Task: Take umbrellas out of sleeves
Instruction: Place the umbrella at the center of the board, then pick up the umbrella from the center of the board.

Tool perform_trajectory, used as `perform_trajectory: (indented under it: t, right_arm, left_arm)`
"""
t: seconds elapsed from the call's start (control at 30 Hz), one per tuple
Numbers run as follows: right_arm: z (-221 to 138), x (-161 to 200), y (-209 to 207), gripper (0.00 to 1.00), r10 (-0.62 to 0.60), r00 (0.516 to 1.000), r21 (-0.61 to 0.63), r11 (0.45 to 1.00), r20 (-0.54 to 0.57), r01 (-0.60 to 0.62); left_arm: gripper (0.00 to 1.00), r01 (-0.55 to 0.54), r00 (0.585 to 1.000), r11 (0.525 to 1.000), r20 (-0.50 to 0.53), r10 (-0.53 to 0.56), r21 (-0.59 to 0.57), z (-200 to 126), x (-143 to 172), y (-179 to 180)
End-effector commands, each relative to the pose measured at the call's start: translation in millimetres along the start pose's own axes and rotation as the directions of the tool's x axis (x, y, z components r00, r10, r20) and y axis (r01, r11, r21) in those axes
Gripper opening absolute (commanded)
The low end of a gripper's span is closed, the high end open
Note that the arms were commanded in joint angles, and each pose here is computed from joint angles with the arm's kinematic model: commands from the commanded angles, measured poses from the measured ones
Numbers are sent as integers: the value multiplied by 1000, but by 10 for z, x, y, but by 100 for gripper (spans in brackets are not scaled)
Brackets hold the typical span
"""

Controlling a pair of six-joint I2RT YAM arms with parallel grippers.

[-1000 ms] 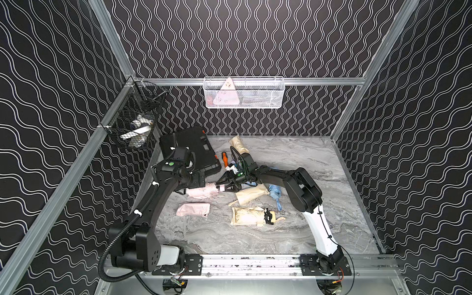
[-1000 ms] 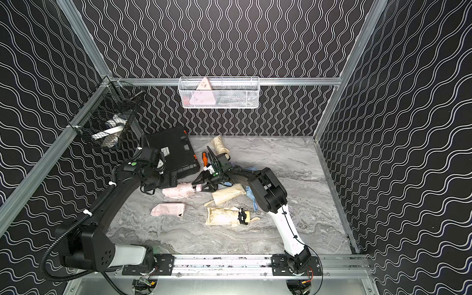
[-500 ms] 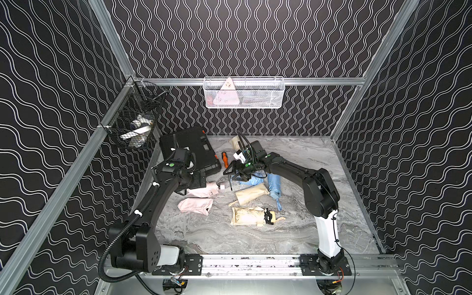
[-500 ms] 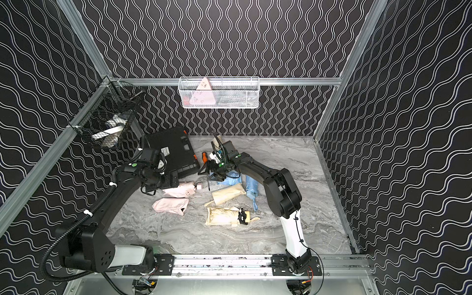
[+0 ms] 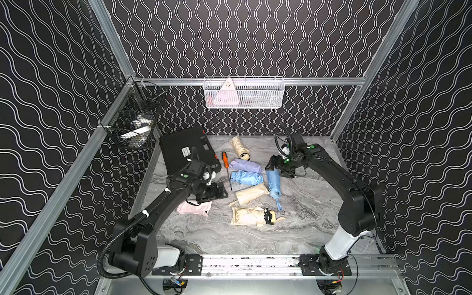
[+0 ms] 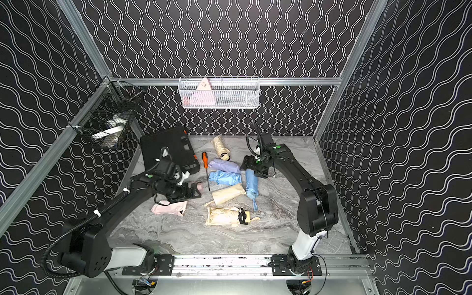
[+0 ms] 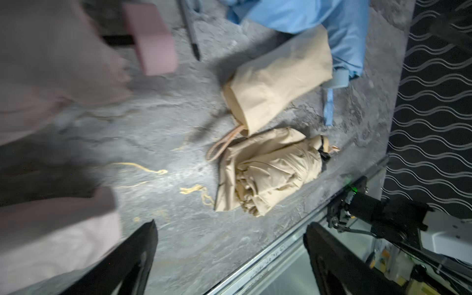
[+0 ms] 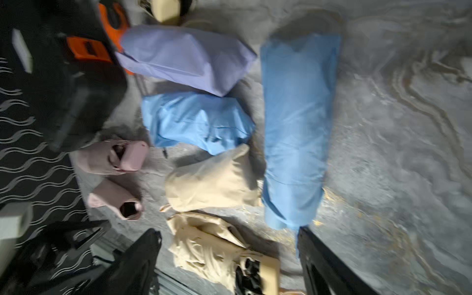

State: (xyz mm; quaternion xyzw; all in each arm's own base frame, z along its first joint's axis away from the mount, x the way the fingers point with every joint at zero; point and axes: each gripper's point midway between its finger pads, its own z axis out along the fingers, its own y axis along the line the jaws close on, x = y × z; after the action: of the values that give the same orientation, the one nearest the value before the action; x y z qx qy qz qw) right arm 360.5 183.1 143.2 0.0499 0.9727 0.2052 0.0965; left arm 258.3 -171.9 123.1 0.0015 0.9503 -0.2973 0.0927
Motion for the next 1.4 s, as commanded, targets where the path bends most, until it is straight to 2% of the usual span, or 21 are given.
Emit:
perform_trajectory:
  t: [0.0, 0.4, 0.9, 1.13, 1.27, 1.37]
  right_arm:
    - [110, 115, -294, 87, -10, 999, 124, 992, -50, 16]
    - [621, -16, -430, 86, 12, 993, 163, 987, -116, 7]
    - [1016, -51, -625, 78, 45, 982, 237, 971, -182, -1]
    - [1054, -37, -668, 63, 53, 982, 248, 969, -179, -7]
    - [1007, -59, -684, 47, 42, 986, 260, 966, -162, 2]
    - [939, -82, -715, 44, 44, 989, 259, 966, -144, -5]
  left_arm:
    - [95, 7, 1000, 996, -5, -6, 91, 125, 23, -253]
    - [96, 0, 998, 998, -67, 4, 65, 185, 219, -247]
    - [96, -36, 992, 998, -119, 42, 48, 270, 217, -211]
    - [97, -41, 990, 998, -134, 47, 50, 313, 205, -208]
    - [97, -41, 990, 998, -135, 47, 46, 332, 200, -194]
    - [97, -38, 990, 998, -131, 44, 47, 332, 188, -197]
